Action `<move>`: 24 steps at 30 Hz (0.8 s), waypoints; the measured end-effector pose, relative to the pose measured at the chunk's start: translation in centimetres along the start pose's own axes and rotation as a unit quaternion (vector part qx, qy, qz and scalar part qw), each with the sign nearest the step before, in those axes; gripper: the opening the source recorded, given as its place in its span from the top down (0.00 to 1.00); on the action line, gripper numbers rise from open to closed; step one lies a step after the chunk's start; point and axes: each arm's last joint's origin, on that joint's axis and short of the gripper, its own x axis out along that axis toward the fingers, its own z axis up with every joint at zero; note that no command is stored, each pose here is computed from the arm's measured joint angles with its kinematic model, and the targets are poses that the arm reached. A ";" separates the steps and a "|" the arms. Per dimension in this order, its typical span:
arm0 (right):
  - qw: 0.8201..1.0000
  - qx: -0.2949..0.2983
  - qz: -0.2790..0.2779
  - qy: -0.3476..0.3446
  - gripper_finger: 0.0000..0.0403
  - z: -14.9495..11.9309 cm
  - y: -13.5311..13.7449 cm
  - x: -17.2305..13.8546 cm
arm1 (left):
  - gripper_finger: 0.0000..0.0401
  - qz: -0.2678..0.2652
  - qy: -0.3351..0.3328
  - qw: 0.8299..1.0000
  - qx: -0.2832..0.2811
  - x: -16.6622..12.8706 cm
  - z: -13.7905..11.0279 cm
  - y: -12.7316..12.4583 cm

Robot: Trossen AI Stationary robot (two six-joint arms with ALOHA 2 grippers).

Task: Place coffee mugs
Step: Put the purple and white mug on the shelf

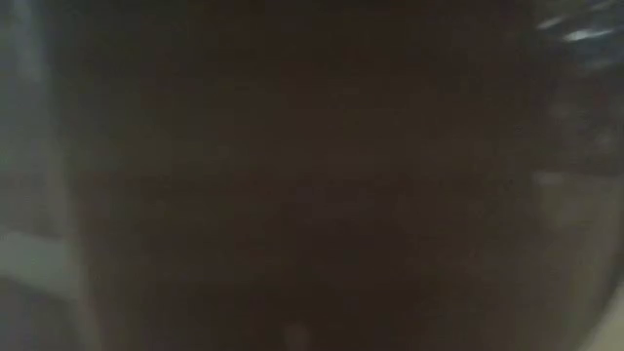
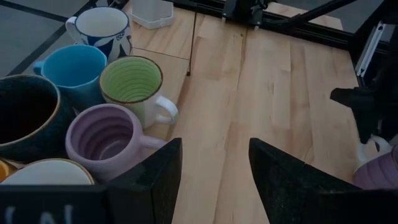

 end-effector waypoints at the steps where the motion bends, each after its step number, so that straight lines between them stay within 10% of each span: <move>1: 1.000 0.000 -0.003 0.005 0.55 -0.2 -0.1 0.1 | 0.52 0.000 0.000 1.000 0.000 0.0 0.0 0.0; 13: 0.999 0.042 -0.011 0.004 0.85 -0.4 -1.4 0.7 | 0.52 0.000 0.001 1.000 -0.001 0.0 0.0 0.0; 24: 0.989 0.110 -0.091 0.045 0.88 -0.9 -3.9 0.4 | 0.52 0.000 -0.001 1.000 -0.001 0.0 0.0 0.0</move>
